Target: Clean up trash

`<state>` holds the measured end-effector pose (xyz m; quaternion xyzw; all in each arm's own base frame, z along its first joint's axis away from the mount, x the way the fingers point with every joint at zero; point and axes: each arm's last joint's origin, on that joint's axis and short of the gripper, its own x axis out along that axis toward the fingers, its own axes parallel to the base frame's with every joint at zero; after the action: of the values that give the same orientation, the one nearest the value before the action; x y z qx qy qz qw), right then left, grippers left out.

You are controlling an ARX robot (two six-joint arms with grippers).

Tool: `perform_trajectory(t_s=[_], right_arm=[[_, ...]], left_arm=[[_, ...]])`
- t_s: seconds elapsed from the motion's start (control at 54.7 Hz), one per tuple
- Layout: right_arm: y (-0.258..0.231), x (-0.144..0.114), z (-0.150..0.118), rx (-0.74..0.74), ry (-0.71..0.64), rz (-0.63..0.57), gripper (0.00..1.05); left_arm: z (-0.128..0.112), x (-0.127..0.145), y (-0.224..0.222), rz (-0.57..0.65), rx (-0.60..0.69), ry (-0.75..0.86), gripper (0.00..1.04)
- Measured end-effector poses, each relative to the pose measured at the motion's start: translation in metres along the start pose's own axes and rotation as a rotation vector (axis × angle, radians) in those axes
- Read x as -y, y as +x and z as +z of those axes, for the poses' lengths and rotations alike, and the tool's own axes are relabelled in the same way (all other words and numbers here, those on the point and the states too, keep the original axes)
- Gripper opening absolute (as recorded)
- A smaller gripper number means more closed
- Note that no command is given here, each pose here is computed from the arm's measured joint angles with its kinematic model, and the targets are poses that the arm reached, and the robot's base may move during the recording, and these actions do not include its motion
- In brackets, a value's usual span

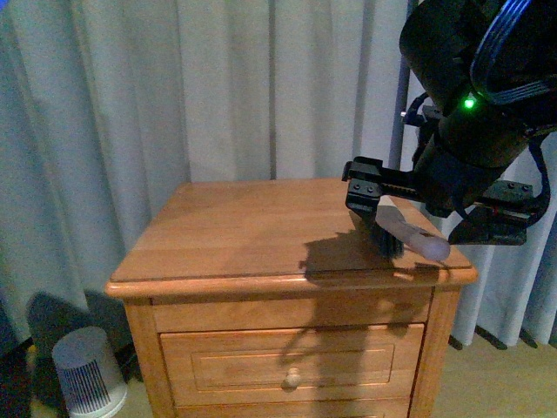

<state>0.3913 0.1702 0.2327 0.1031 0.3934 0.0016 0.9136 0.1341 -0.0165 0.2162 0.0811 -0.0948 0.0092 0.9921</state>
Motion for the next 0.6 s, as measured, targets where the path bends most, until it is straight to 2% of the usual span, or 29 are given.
perform_trajectory(t_s=[0.439,0.603], right_arm=[[0.017,0.004,-0.006,-0.01,0.005,-0.012,0.97],[0.018,0.007,-0.007,-0.009,0.008,-0.017,0.74]], left_arm=[[0.0,0.0,0.0,0.0,0.0,0.0,0.28],[0.0,0.0,0.0,0.0,0.0,0.0,0.28]])
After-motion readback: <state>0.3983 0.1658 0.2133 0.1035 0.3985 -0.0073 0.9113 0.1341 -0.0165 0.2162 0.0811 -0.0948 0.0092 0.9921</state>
